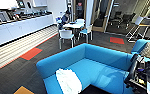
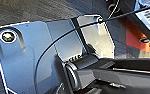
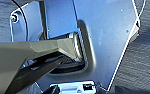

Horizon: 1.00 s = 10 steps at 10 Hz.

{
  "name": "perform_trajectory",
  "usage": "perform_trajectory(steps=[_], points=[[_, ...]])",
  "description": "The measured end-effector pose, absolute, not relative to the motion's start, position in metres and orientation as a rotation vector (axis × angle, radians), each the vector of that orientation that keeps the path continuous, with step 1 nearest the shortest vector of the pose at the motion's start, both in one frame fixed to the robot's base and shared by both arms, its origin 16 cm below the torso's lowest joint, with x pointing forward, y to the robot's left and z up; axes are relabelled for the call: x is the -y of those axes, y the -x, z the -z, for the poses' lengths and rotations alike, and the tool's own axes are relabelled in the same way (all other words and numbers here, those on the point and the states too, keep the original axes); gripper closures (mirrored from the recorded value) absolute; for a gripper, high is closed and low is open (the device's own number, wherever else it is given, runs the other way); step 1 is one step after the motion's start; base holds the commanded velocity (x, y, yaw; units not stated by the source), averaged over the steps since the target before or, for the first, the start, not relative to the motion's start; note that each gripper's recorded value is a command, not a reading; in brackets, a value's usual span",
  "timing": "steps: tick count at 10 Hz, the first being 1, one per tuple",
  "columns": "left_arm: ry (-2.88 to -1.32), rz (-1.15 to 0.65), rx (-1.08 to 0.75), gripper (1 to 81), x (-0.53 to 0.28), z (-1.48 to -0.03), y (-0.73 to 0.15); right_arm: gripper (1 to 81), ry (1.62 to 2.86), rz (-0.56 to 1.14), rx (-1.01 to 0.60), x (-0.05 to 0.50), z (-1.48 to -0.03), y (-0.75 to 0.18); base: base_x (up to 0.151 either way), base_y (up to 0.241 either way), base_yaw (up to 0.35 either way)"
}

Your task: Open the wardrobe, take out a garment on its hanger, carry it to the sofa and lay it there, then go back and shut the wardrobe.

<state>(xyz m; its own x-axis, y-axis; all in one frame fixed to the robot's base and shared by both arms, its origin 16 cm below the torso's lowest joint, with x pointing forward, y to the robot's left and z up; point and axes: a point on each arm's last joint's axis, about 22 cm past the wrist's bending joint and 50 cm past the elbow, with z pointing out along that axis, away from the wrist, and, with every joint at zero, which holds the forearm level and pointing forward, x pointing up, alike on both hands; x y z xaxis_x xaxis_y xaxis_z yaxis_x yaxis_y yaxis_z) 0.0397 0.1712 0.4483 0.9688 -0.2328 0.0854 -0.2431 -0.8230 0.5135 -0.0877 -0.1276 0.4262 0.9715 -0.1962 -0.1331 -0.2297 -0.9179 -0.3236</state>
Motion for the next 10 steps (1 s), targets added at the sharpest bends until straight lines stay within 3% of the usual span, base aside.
perform_trajectory(steps=[10], points=[[-2.567, -0.001, 0.399, 1.0, -0.162, -0.447, -0.004, 1.0, 2.777, -0.120, -0.306, 0.127, -0.426, 0.085, 0.000, 0.000, 0.009]])
